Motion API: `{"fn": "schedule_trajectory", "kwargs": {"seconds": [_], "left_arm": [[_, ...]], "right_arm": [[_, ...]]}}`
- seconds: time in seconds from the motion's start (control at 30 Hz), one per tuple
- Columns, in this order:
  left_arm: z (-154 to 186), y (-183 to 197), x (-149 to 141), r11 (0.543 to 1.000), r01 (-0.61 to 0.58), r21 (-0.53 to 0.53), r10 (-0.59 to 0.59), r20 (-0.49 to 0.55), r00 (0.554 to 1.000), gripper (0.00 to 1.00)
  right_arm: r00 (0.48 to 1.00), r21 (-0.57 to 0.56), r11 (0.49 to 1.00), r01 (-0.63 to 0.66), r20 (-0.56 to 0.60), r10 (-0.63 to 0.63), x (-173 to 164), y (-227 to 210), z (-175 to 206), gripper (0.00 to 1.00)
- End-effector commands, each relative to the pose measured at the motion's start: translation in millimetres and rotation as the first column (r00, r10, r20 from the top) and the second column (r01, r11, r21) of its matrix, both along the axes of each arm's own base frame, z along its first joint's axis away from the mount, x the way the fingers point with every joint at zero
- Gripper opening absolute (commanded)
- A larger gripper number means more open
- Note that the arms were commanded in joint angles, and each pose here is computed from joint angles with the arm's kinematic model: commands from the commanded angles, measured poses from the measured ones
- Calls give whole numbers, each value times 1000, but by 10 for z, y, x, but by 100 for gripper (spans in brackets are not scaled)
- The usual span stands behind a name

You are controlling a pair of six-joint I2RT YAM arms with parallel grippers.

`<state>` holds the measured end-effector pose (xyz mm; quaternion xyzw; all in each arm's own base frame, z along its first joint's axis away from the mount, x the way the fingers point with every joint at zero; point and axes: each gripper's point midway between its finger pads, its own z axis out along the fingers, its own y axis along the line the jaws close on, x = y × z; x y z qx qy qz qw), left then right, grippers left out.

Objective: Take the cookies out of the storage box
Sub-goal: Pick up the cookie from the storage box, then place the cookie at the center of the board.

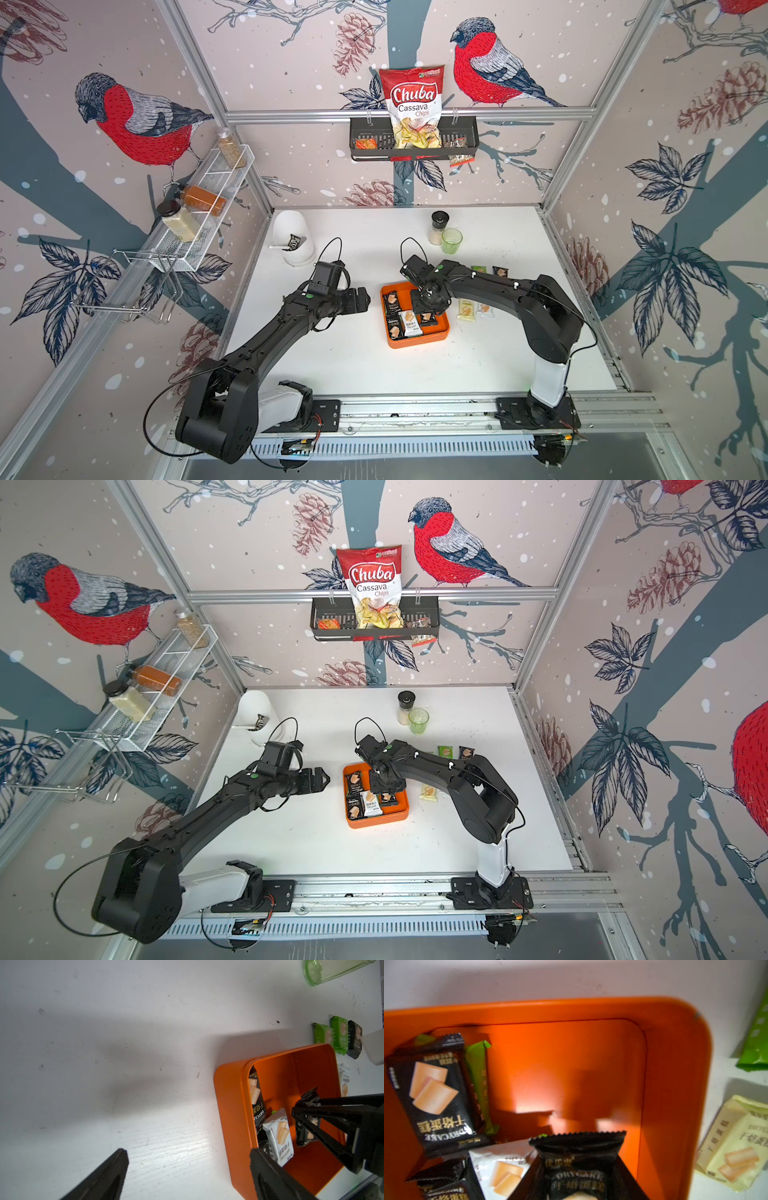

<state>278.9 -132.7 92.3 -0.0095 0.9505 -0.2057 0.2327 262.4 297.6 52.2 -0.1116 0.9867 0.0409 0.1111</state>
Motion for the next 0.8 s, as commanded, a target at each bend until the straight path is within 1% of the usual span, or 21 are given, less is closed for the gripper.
{"fn": "schedule_trajectory", "kwargs": {"seconds": [0.0,0.33,0.5,0.63,0.77], "left_arm": [[-19,37,-19,1000,9,29,-9,3,1000,96],[-6,-25,-47,997,35,69,-37,22,999,95],[-3,-73,-48,996,45,82,-47,24,999,96],[6,-120,-47,995,49,85,-52,27,998,96],[16,-162,-35,995,45,85,-47,28,998,96]], "right_arm": [[1000,-2,1000,12,26,-12,52,-11,95,44],[998,39,999,22,64,-24,184,53,301,44],[995,106,994,35,93,-45,274,83,511,44],[990,154,986,61,120,-79,364,-11,714,44],[983,187,977,105,127,-130,441,-276,844,44]]}}
